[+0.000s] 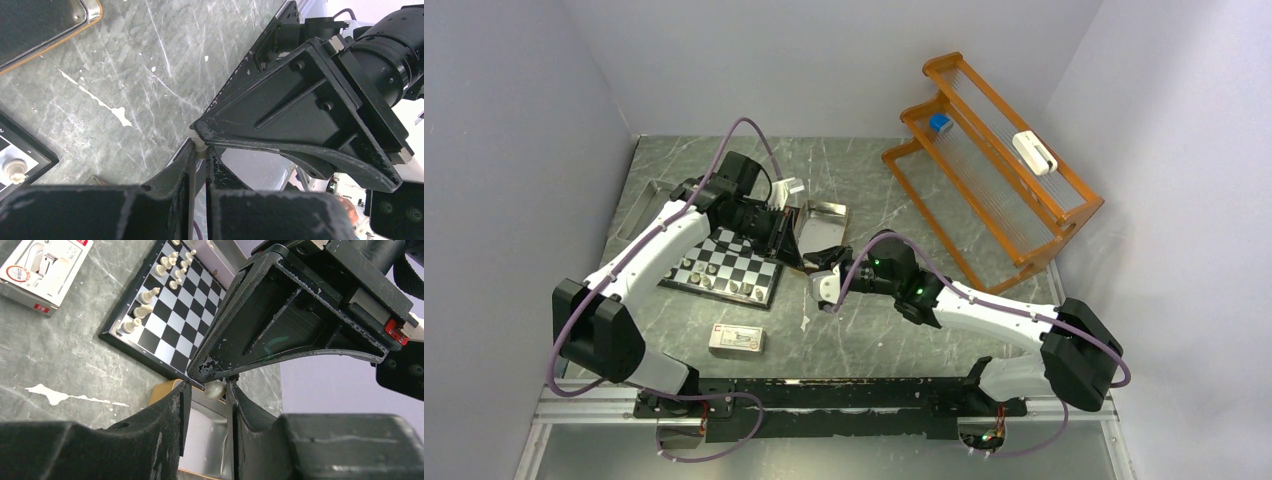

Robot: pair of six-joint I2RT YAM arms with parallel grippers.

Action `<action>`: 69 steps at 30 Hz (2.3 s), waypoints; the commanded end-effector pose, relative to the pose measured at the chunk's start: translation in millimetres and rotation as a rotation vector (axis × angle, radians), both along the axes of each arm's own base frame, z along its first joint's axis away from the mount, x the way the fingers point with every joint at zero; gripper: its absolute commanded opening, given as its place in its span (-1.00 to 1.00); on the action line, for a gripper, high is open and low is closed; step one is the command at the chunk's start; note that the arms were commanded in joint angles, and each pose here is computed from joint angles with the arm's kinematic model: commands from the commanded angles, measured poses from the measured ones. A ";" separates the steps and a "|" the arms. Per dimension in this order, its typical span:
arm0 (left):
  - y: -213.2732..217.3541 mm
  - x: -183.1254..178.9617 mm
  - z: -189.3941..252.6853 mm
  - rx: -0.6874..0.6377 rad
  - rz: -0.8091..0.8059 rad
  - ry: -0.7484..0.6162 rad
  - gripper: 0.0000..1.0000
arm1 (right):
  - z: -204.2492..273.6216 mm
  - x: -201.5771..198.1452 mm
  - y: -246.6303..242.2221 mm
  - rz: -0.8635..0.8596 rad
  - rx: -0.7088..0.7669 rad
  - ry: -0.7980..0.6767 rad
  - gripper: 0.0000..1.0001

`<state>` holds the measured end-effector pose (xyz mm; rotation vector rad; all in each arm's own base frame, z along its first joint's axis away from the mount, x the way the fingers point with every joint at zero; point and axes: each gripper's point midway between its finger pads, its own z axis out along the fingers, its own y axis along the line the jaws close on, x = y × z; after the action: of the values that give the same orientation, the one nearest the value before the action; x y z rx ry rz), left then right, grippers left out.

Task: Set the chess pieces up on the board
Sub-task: Place the chess piece on the chessboard.

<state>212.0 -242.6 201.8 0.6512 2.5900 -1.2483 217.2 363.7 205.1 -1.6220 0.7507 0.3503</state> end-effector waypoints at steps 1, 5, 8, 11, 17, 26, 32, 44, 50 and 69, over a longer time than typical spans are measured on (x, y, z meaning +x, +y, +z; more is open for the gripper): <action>-10.0 14.7 11.2 -0.049 0.010 -0.066 -0.81 | -3.9 -3.3 3.3 0.014 -0.001 0.031 -0.32; -10.7 14.3 13.0 -0.057 0.010 -0.068 -0.80 | -5.5 -2.3 3.5 0.005 -0.001 0.044 -0.40; -10.7 14.1 13.8 -0.059 0.010 -0.072 -0.79 | -5.5 -1.3 3.6 -0.002 -0.001 0.052 -0.48; -9.7 14.1 13.6 -0.053 0.010 -0.076 -0.79 | -7.6 -0.8 3.5 -0.009 -0.006 0.068 -0.55; -7.2 19.8 14.6 -0.033 0.033 -0.109 -0.79 | -7.0 -4.2 5.8 -0.021 0.028 0.160 -0.65; -4.1 37.5 32.5 -0.026 0.117 -0.221 -0.76 | -8.8 -7.0 10.1 -0.042 0.085 0.282 -0.74; -2.1 44.6 40.4 -0.024 0.150 -0.269 -0.76 | -10.6 -4.4 14.9 -0.066 0.121 0.354 -0.80; 7.8 59.6 42.7 0.028 0.217 -0.352 -0.78 | -9.8 8.5 22.0 -0.163 0.199 0.506 -0.83; 16.3 65.1 36.4 0.085 0.254 -0.362 -0.85 | -10.0 16.4 25.8 -0.215 0.224 0.575 -0.67; 92.1 62.2 -23.9 0.507 0.366 -0.183 -0.85 | 39.0 -17.4 -18.9 -0.258 0.421 0.774 1.00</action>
<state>272.5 -187.3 196.9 0.3927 2.5935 -0.5914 209.2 355.0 238.6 -1.0212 1.2849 0.8472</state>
